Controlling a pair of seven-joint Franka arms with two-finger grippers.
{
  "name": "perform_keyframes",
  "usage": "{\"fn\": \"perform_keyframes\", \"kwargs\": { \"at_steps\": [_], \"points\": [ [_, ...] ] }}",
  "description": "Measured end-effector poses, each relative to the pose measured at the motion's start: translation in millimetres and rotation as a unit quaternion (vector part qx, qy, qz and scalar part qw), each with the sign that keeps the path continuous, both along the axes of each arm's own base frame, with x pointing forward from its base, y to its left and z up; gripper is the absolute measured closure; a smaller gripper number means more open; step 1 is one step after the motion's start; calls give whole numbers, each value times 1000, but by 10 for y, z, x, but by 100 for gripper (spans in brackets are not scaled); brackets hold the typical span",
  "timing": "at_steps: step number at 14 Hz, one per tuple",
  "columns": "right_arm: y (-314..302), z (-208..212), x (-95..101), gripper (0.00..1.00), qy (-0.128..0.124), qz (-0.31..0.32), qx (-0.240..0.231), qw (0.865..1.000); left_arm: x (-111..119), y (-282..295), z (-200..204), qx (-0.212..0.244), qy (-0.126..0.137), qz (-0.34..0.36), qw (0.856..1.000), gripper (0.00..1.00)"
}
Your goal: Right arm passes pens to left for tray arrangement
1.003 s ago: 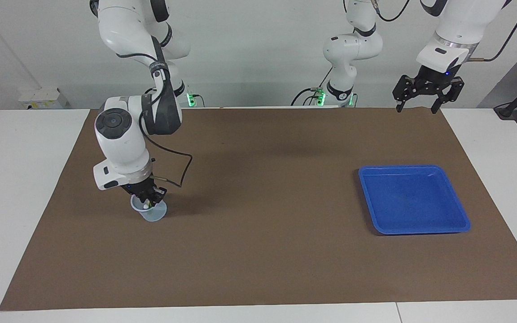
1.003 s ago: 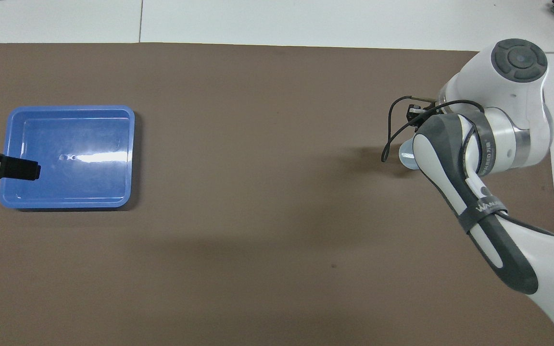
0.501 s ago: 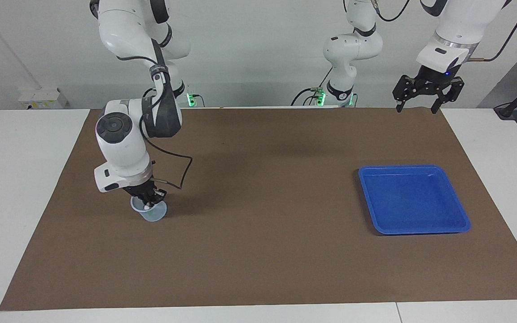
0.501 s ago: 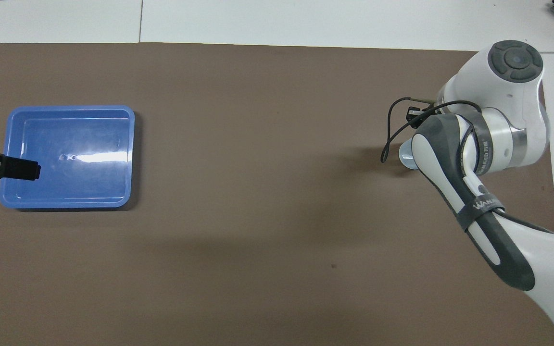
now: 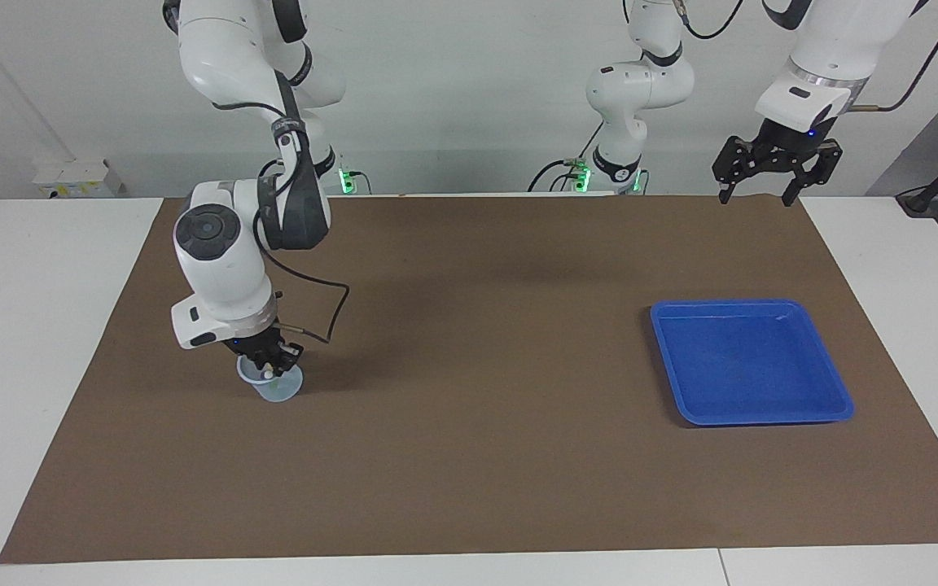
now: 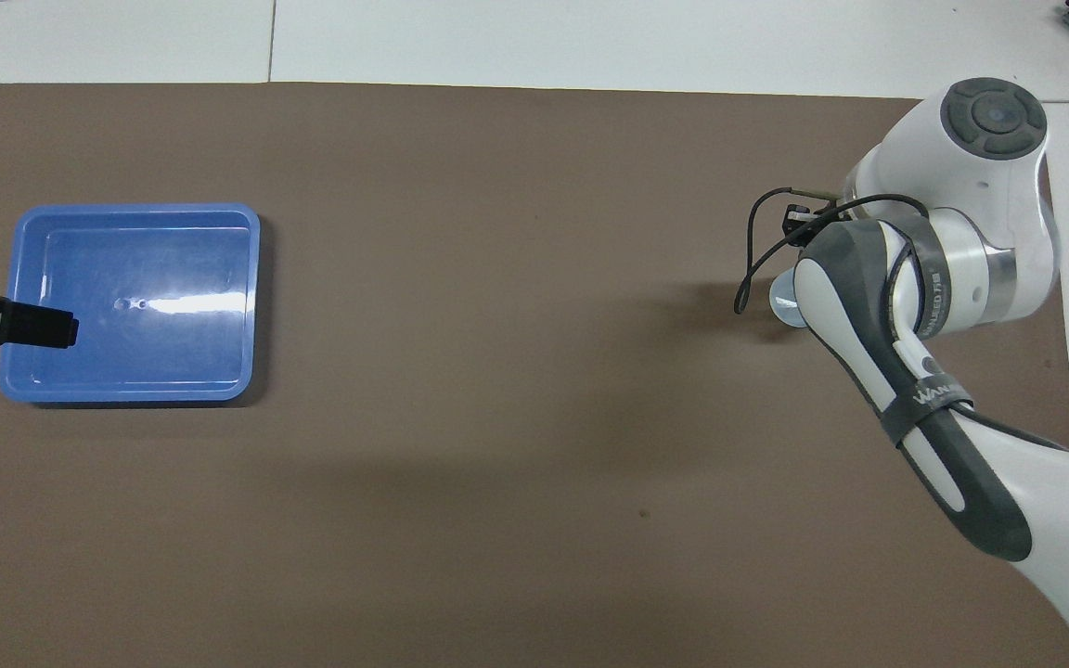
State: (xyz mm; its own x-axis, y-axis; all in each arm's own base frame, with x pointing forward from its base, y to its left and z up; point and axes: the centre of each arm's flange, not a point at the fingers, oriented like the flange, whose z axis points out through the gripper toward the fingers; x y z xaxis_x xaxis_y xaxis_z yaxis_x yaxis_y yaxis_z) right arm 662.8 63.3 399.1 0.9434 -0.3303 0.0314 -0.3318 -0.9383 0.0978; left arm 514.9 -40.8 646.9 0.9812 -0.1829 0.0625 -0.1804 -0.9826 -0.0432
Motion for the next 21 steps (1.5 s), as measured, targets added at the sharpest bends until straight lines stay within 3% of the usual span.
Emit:
{"fn": "perform_keyframes", "kwargs": {
  "at_steps": [14,21],
  "points": [
    [181,-2,-21,67,-3,-22,3,1000,0,0,0,0,0,0,1000,0],
    [177,-69,-54,65,8,-17,1,1000,0,0,0,0,0,0,1000,0]
  ]
}}
